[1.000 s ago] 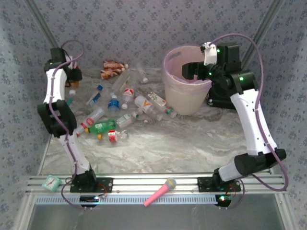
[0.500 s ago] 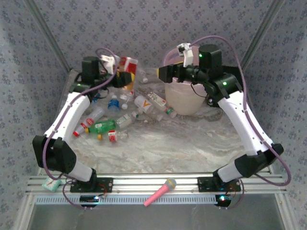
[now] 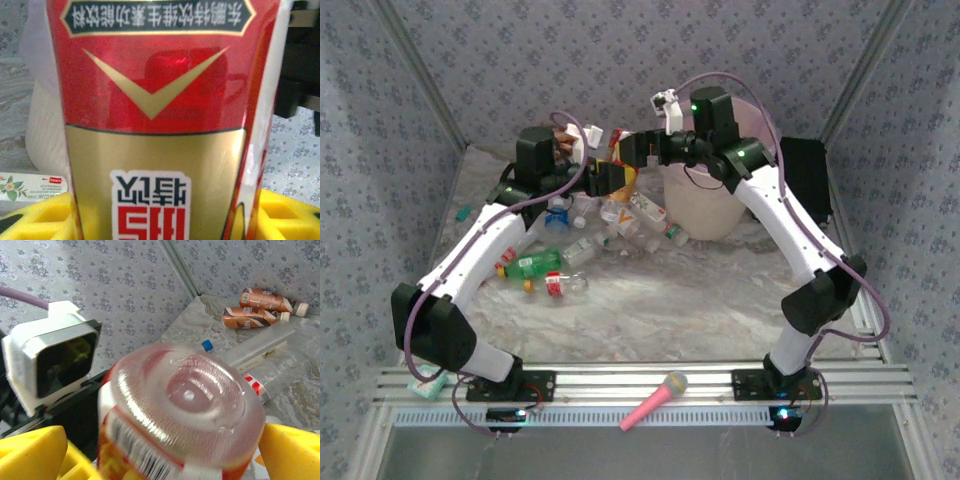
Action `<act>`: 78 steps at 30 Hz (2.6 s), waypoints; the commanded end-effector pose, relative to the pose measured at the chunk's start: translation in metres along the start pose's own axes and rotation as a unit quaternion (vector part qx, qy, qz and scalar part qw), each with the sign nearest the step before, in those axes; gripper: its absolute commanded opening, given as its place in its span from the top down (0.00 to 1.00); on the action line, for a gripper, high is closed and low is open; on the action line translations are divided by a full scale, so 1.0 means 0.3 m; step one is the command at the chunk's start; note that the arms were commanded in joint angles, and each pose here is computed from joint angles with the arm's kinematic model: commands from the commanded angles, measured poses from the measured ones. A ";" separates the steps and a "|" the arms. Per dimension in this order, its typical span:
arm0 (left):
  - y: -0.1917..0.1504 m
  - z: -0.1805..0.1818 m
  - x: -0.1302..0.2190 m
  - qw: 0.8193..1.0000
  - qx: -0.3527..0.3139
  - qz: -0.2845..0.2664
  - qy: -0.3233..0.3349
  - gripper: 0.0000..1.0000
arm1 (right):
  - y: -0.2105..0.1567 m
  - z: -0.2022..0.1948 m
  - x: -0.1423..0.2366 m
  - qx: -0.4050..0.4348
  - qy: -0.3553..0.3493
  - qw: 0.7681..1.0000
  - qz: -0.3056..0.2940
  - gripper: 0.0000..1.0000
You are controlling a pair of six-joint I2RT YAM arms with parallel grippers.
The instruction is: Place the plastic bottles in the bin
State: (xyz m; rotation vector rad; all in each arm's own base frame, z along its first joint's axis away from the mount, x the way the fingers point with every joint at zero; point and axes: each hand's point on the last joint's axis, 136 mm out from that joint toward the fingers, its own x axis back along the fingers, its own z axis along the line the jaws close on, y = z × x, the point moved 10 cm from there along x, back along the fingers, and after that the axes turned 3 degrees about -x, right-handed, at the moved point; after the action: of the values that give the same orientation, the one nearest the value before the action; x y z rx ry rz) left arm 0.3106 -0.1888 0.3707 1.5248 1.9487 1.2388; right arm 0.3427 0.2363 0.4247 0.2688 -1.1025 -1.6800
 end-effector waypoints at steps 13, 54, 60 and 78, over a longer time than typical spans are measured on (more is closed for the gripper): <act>0.043 -0.072 0.001 0.998 -0.037 -0.027 -0.037 0.45 | 0.052 -0.027 -0.013 -0.030 0.037 0.999 -0.027 0.30; 0.068 0.599 0.242 0.871 0.074 0.013 0.485 0.00 | 0.190 -0.424 0.331 -0.013 -0.319 0.944 -0.087 0.39; 0.118 0.752 0.204 0.844 0.050 0.035 0.532 0.00 | 0.128 -0.519 0.267 -0.025 -0.346 0.938 -0.028 0.39; 0.147 1.133 0.110 0.856 0.047 0.098 0.506 0.00 | -0.033 -0.660 0.136 -0.031 -0.385 0.916 0.108 0.18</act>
State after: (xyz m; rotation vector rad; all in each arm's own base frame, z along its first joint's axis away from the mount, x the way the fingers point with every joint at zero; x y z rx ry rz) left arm 0.5735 -0.0176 0.2255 1.1060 2.5763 2.4004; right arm 0.4527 0.0985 0.3189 -0.5764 -1.5379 -1.6931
